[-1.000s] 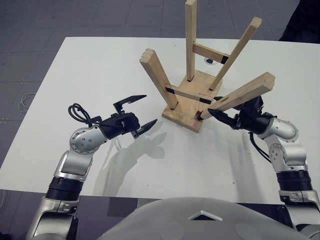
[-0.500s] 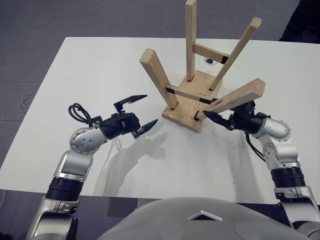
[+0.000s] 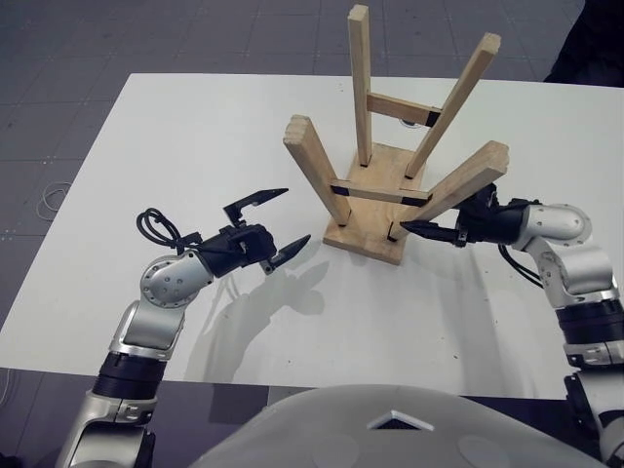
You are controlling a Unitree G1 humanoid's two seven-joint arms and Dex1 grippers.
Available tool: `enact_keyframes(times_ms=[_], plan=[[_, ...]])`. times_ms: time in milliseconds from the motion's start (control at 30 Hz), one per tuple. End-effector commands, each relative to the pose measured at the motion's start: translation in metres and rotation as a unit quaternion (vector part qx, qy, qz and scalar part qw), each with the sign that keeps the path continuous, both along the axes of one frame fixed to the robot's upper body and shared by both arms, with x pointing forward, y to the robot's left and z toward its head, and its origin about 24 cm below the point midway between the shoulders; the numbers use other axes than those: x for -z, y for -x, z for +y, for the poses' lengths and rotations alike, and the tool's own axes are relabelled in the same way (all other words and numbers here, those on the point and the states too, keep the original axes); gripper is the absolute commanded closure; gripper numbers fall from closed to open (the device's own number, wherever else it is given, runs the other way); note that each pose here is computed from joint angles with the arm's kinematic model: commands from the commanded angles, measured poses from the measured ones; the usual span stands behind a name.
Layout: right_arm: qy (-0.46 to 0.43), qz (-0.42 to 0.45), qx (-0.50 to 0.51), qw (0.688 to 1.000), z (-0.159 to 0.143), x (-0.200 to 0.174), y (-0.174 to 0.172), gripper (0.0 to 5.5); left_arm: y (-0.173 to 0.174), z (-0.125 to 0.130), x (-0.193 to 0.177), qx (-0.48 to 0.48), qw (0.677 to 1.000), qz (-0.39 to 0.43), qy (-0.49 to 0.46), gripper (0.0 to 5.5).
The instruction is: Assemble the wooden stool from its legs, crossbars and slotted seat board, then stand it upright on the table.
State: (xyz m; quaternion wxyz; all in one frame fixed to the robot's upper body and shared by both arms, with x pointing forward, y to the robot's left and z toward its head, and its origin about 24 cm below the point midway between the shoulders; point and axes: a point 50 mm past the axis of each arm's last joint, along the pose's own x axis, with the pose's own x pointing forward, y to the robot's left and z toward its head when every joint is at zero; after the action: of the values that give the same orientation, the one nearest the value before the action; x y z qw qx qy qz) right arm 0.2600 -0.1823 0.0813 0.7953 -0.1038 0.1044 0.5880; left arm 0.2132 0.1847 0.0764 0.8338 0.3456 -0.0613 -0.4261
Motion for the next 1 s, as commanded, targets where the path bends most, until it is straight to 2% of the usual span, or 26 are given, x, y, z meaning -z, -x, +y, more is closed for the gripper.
enact_keyframes(times_ms=[33,233,367,433,533,700,767,867,933,1000], plan=[[0.122,0.069,-0.027,0.990,-0.015,0.027,0.012,3.47,0.001,-0.001,0.000,-0.009,1.000,-0.002,-0.007,1.16],[0.205,0.088,-0.032,0.974,-0.033,0.033,0.003,3.47,0.000,-0.008,-0.005,-0.013,1.000,-0.009,-0.008,1.16],[0.245,0.098,-0.020,0.964,-0.039,0.042,-0.003,3.47,-0.015,-0.016,-0.030,-0.019,1.000,-0.017,0.014,1.16],[0.263,0.105,-0.011,0.959,-0.043,0.048,-0.005,3.47,-0.021,-0.010,-0.040,-0.041,0.999,-0.016,0.028,1.16],[0.280,0.104,0.009,0.954,-0.051,0.054,-0.009,3.47,-0.026,0.010,-0.036,-0.097,0.994,0.013,0.039,1.16],[0.224,0.090,0.035,0.970,-0.049,0.054,-0.011,3.47,-0.021,0.021,-0.030,-0.129,0.988,0.050,0.066,1.16],[0.213,0.093,0.038,0.972,-0.048,0.060,-0.007,3.47,-0.024,0.018,-0.043,-0.118,0.986,0.033,0.109,1.16],[0.202,0.098,0.040,0.974,-0.043,0.062,-0.003,3.47,-0.039,0.010,-0.092,-0.125,0.970,-0.033,0.208,1.16],[0.195,0.096,0.051,0.975,-0.039,0.059,-0.005,3.47,-0.048,-0.001,-0.124,-0.127,0.958,-0.062,0.250,1.45],[0.184,0.095,0.062,0.976,-0.033,0.055,-0.005,3.47,-0.048,-0.019,-0.138,-0.117,0.953,-0.050,0.275,1.75]])
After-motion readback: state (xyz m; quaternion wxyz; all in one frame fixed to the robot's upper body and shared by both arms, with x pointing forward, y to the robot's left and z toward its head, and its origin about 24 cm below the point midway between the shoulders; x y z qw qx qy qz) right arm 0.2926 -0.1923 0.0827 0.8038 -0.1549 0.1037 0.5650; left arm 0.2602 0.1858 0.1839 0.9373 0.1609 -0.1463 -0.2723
